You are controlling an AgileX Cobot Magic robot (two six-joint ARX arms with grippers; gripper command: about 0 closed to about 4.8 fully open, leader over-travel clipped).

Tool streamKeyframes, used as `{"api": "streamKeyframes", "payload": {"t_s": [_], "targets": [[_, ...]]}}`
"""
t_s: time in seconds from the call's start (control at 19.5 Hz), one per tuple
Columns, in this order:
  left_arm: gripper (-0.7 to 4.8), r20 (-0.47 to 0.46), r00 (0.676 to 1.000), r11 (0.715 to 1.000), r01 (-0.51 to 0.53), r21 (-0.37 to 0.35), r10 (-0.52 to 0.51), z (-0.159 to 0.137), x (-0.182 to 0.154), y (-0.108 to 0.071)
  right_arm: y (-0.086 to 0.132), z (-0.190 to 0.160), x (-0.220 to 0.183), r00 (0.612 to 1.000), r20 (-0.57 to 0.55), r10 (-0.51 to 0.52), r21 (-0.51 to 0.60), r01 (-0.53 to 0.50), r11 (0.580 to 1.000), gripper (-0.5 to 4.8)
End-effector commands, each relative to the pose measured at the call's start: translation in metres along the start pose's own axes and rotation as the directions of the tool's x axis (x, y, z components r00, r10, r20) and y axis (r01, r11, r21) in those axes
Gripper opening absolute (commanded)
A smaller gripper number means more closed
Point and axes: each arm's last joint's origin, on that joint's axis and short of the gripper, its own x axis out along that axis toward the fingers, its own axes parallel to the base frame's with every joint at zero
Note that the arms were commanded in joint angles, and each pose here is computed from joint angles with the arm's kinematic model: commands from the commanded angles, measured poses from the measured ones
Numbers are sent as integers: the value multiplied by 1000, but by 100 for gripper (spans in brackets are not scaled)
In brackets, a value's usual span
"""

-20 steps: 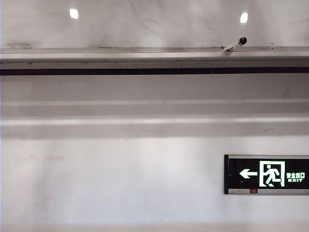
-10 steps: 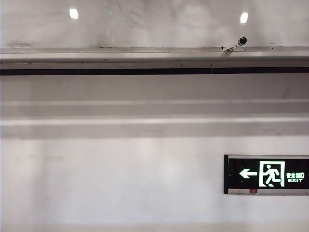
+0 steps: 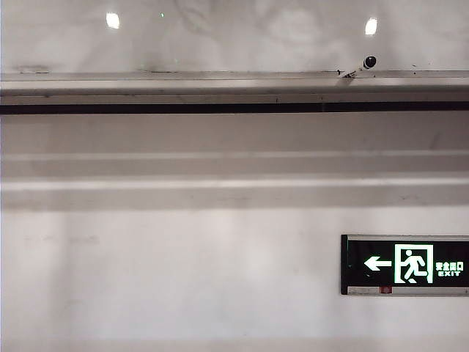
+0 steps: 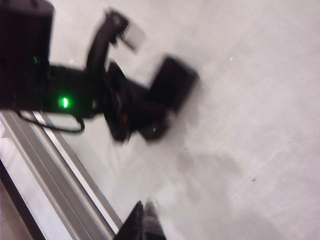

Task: Wipe the whiteboard clean using the black magnetic whiteboard eraser attached to the whiteboard.

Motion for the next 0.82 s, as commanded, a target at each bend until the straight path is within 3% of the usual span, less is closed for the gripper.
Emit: {"api": "streamKeyframes", "payload": {"t_s": [0.05,0.15,0.26,0.31,0.41,0.82], "targets": [[143,-88,990,993,112,36,-109,-26,12,-16,-1,3,-4,1000,22,-8,9,8,1000,0],[143,-90,990,990,117,76,-110,-28,12,-21,-1,3,-4,1000,23,-8,13,8,1000,0],[143,-77,996,995,55,87,-48,-26,12,-21,-1,3,-5,1000,22,-8,16,8,1000,0],[143,-58,997,994,-46,97,52,-21,10,-13,-1,3,-5,1000,21,-8,17,7,1000,0],[143,-28,989,984,-142,105,146,-10,5,0,-1,3,-5,1000,20,-7,16,6,1000,-1],[143,84,935,930,-351,109,343,35,-12,41,-1,3,-5,1000,24,0,16,0,1000,-1]]}}
